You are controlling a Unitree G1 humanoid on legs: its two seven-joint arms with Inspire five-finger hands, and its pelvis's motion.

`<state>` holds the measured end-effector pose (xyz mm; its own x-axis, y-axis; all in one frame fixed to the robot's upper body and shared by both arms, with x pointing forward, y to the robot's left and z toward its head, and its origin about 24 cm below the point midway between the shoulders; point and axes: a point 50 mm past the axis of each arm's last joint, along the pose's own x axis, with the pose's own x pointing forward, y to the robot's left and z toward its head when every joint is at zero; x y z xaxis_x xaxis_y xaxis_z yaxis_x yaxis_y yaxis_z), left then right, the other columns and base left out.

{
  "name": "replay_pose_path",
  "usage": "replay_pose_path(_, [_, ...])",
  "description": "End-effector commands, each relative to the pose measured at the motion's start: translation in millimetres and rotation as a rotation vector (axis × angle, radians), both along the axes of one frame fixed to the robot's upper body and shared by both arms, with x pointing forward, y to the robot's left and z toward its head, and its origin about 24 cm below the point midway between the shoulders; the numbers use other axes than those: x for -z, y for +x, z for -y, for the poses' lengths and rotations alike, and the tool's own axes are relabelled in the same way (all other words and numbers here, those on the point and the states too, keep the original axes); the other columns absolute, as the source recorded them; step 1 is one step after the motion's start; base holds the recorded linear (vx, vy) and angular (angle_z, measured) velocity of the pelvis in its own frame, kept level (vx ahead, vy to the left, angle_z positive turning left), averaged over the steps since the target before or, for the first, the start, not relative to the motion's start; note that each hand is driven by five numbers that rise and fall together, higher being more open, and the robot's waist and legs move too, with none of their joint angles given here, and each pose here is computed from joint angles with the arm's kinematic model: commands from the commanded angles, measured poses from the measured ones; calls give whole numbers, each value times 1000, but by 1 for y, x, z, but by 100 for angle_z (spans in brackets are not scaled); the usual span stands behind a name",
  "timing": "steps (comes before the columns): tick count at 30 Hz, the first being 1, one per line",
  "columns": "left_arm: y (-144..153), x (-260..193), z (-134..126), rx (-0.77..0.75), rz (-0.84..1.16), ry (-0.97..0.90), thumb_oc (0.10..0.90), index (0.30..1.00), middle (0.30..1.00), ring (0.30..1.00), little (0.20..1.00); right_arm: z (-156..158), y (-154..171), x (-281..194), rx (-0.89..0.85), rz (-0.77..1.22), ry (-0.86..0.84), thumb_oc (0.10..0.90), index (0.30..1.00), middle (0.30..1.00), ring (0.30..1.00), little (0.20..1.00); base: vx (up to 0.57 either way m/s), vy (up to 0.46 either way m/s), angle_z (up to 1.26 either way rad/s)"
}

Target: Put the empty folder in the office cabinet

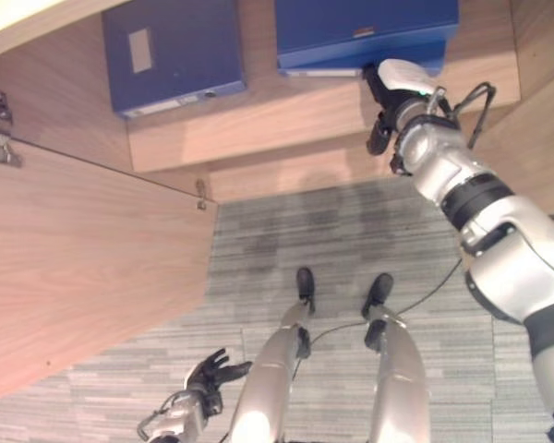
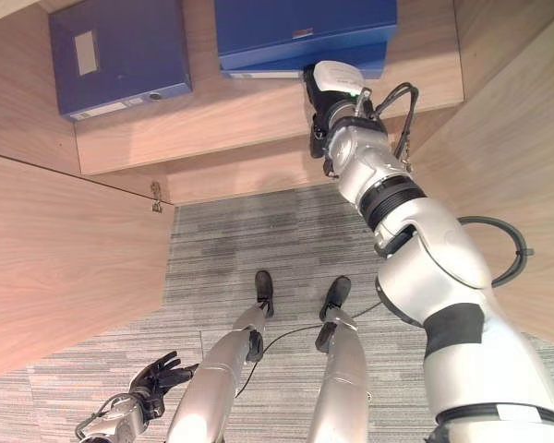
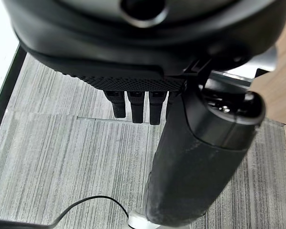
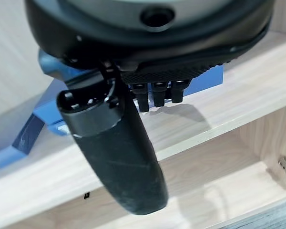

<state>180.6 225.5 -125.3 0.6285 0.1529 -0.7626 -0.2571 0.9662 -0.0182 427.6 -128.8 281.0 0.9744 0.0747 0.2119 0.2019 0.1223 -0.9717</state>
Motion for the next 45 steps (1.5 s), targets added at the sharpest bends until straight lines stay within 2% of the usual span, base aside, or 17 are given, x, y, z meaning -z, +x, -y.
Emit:
replay_pose_path(1, [-22, 10, -10, -52, -84, 59, 800, 900, 900, 900, 900, -38, -17, -57, -86, 288, -228, 800, 900, 900, 900, 900, 8, 17, -14])
replay_pose_path(3, [-14, 7, -5, -39, -60, 59, 800, 900, 900, 900, 900, -44, -24, -65, -70, 388, -340, 800, 900, 900, 900, 900, 5, 10, -6])
replay_pose_path(8, [-10, 5, -2, -19, -38, 64, 800, 900, 900, 900, 900, -21, -36, -77, 12, 568, -513, 800, 900, 900, 900, 900, 0, 0, 0])
replay_pose_path(14, [-16, 7, 2, -37, -34, 54, 800, 900, 900, 900, 900, 15, -47, -77, 102, 723, -537, 800, 900, 900, 900, 900, 0, 0, 0])
replay_pose_path(17, [-20, 8, 2, -40, -36, 46, 800, 900, 900, 900, 900, 24, -47, -70, 128, 705, -544, 800, 900, 900, 900, 900, 0, 0, 0])
replay_pose_path(20, [-22, 8, 2, -54, -37, 38, 800, 900, 900, 900, 900, 28, -45, -64, 139, 675, -512, 800, 900, 900, 900, 900, 0, 0, 0])
replay_pose_path(28, [-21, 10, 3, -82, -51, 27, 800, 900, 900, 900, 900, 17, -35, -34, 53, 567, -298, 800, 900, 900, 900, 900, 0, 0, 0])
replay_pose_path(31, [-19, 10, 1, -98, -63, 32, 800, 900, 900, 900, 900, 5, -31, -22, -36, 495, -141, 800, 900, 900, 900, 900, 0, 0, 0])
replay_pose_path(41, [-15, 9, -2, -115, -71, 39, 800, 900, 900, 900, 900, -13, -32, -7, -133, 433, -138, 800, 900, 900, 900, 900, -1, 0, -2])
replay_pose_path(45, [-14, 8, -5, -109, -65, 50, 800, 900, 900, 900, 900, -21, -25, -4, -130, 377, -59, 800, 900, 900, 900, 900, -8, -7, -2])
